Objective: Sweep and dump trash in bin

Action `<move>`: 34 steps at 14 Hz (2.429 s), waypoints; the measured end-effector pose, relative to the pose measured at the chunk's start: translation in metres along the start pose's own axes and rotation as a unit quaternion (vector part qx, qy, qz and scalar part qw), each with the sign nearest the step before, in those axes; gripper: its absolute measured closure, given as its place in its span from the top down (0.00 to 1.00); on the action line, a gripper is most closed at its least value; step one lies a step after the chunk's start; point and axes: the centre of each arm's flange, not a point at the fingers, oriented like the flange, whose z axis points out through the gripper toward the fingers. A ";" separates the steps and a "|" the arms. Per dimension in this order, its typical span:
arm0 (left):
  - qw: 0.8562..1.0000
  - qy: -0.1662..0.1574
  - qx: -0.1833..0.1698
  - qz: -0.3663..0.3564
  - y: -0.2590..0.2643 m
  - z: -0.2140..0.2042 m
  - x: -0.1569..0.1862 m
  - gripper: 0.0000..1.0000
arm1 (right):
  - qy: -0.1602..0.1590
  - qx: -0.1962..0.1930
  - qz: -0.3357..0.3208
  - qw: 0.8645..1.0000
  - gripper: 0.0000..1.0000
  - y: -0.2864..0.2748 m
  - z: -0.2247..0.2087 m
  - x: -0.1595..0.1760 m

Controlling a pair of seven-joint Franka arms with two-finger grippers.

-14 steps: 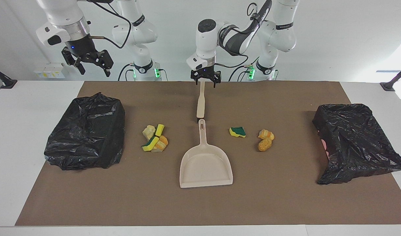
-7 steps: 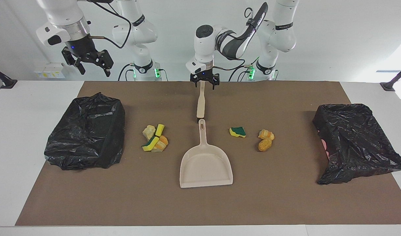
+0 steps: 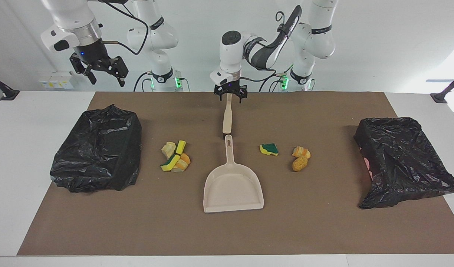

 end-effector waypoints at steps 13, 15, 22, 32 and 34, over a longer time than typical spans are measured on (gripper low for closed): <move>0.999 -0.019 0.023 -0.014 0.020 0.036 -0.014 0.72 | 0.000 0.000 0.000 1.000 1.00 0.000 0.000 -0.001; 0.999 -0.019 0.023 -0.017 0.019 0.033 -0.011 0.48 | -0.001 0.000 0.000 1.000 1.00 0.000 0.000 -0.001; 0.997 -0.043 0.043 -0.051 -0.009 0.013 0.014 0.26 | -0.001 0.000 0.000 1.000 1.00 0.000 0.000 -0.001; 0.991 -0.039 0.034 -0.126 -0.207 -0.069 0.133 0.26 | 0.031 0.008 -0.041 0.999 1.00 -0.088 0.034 0.027; 0.991 -0.041 0.028 -0.122 -0.254 -0.071 0.145 0.26 | 0.028 0.007 -0.030 0.999 1.00 -0.144 0.076 0.046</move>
